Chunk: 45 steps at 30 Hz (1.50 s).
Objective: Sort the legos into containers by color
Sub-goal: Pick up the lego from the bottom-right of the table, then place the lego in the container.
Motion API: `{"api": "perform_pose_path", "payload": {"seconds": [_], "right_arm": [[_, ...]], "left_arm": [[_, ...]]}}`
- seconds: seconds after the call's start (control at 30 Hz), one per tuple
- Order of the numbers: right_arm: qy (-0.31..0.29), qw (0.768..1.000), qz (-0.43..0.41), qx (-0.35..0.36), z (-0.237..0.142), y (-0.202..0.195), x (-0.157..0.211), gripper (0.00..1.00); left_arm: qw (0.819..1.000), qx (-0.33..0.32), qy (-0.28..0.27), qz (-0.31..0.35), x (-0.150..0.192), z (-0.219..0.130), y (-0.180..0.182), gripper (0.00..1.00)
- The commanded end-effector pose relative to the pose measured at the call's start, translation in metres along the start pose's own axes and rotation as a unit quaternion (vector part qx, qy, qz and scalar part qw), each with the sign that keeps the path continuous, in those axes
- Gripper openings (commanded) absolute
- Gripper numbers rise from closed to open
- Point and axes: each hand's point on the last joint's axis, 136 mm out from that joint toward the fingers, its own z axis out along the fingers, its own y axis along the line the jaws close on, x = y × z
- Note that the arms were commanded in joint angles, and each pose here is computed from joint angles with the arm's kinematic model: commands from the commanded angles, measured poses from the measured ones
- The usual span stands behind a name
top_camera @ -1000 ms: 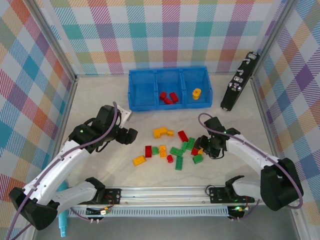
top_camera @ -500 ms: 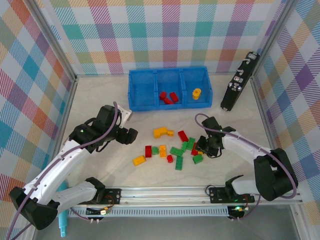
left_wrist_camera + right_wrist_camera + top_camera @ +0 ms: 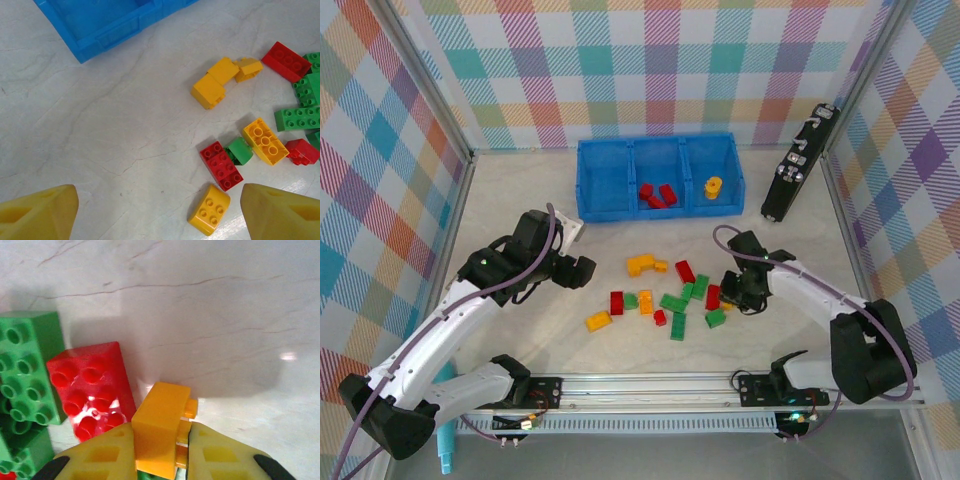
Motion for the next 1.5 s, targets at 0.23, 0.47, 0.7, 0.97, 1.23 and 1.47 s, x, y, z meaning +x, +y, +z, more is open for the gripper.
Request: {"api": "perform_pose_path", "payload": {"seconds": [0.23, 0.47, 0.7, 0.97, 1.23, 1.47], "right_arm": [[-0.077, 0.994, -0.071, -0.003, -0.063, 0.022, -0.054, 0.27], [-0.158, 0.976, -0.147, -0.030, -0.093, 0.081, -0.148, 0.26], [-0.250, 0.945, -0.201, -0.061, -0.106, 0.145, -0.248, 0.26], [-0.264, 0.941, -0.203, -0.067, -0.070, 0.173, -0.308, 0.26], [-0.238, 0.948, -0.206, -0.041, -0.026, 0.177, -0.336, 0.27], [-0.235, 0.948, -0.213, -0.041, -0.034, 0.174, -0.328, 0.35]], "left_arm": [[1.000, 0.000, -0.023, -0.001, -0.007, -0.006, 0.001, 0.85], [1.000, -0.013, -0.027, 0.000, -0.006, -0.011, 0.006, 0.86], [1.000, -0.004, -0.029, -0.001, -0.005, -0.012, 0.003, 0.86], [0.999, -0.007, -0.042, -0.003, -0.005, -0.017, 0.004, 0.87], [0.999, -0.015, -0.039, -0.003, -0.004, -0.016, 0.007, 0.87], [0.999, -0.013, -0.040, -0.003, -0.003, -0.015, 0.007, 0.87]]}}
